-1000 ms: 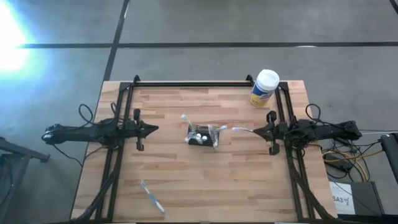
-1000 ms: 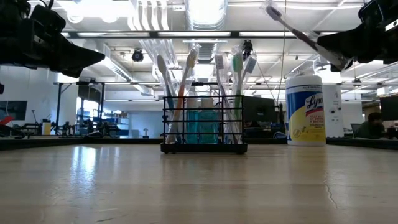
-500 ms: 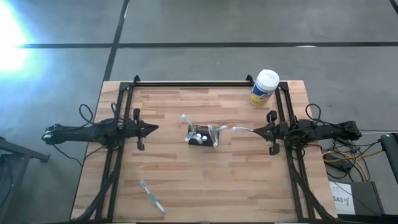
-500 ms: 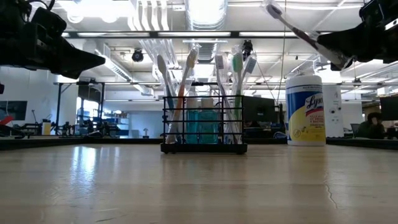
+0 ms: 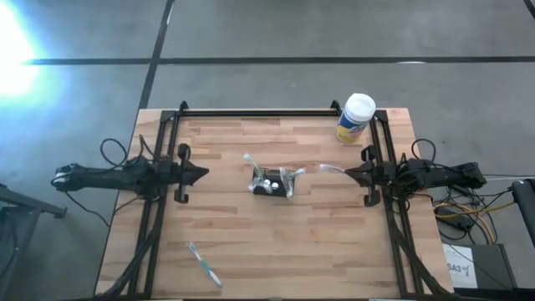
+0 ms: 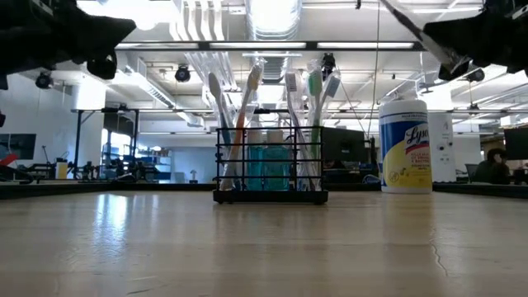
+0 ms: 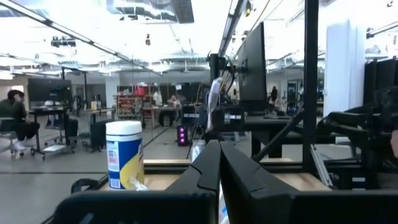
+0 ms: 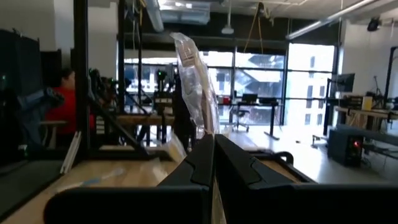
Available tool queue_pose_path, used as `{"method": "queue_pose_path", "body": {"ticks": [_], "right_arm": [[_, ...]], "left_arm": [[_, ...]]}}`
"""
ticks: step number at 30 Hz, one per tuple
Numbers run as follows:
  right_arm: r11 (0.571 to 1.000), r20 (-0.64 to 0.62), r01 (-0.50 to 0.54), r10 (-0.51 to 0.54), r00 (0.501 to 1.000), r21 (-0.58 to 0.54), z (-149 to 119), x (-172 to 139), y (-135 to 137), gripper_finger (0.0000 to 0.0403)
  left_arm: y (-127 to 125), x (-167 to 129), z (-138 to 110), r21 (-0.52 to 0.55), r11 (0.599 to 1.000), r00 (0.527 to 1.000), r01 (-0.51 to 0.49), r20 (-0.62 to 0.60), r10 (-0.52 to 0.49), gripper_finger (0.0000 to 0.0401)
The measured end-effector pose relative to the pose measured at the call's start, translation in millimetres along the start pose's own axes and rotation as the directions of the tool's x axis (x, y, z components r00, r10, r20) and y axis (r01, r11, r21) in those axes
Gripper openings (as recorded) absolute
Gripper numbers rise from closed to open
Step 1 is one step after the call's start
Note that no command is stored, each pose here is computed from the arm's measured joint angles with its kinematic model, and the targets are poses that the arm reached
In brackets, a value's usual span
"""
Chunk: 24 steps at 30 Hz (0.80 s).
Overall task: Pick & Place toothbrushing station
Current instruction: Put the violet toothbrush into the black mesh organizer
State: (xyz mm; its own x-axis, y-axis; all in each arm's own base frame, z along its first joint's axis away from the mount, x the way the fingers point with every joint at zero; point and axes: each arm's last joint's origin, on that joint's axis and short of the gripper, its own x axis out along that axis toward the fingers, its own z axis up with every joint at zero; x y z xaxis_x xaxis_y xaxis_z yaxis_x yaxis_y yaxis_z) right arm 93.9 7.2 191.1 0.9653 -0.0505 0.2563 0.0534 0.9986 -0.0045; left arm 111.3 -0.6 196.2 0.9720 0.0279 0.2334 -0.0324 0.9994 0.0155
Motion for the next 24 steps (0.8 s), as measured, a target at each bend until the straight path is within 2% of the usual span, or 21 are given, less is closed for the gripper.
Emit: {"method": "queue_pose_path", "body": {"ticks": [8,16,18,20,24], "right_arm": [[0.999,0.094,-0.049,0.048,0.994,0.007,9,0,1,0.0008],[0.995,0.164,-0.096,0.099,0.981,-0.026,22,3,3,0.0008],[0.995,0.156,-0.097,0.1,0.983,-0.027,26,6,3,0.0008],[0.995,0.136,-0.098,0.102,0.986,-0.029,29,9,3,0.0008],[0.994,0.091,-0.101,0.105,0.99,-0.044,38,21,5,0.0008]], "left_arm": [[0,37,30,0.069,0.998,0.997,-0.012,-0.078,0.017,0.0014],[-2,92,62,0.119,0.993,0.993,-0.009,-0.117,0.023,0.0069],[-2,104,63,0.12,0.993,0.989,0.0,-0.145,0.017,0.0086],[-3,117,72,0.122,0.993,0.993,-0.003,-0.115,0.017,0.0104],[-4,139,71,0.152,0.988,0.988,0.018,-0.157,0.007,0.0136]]}}
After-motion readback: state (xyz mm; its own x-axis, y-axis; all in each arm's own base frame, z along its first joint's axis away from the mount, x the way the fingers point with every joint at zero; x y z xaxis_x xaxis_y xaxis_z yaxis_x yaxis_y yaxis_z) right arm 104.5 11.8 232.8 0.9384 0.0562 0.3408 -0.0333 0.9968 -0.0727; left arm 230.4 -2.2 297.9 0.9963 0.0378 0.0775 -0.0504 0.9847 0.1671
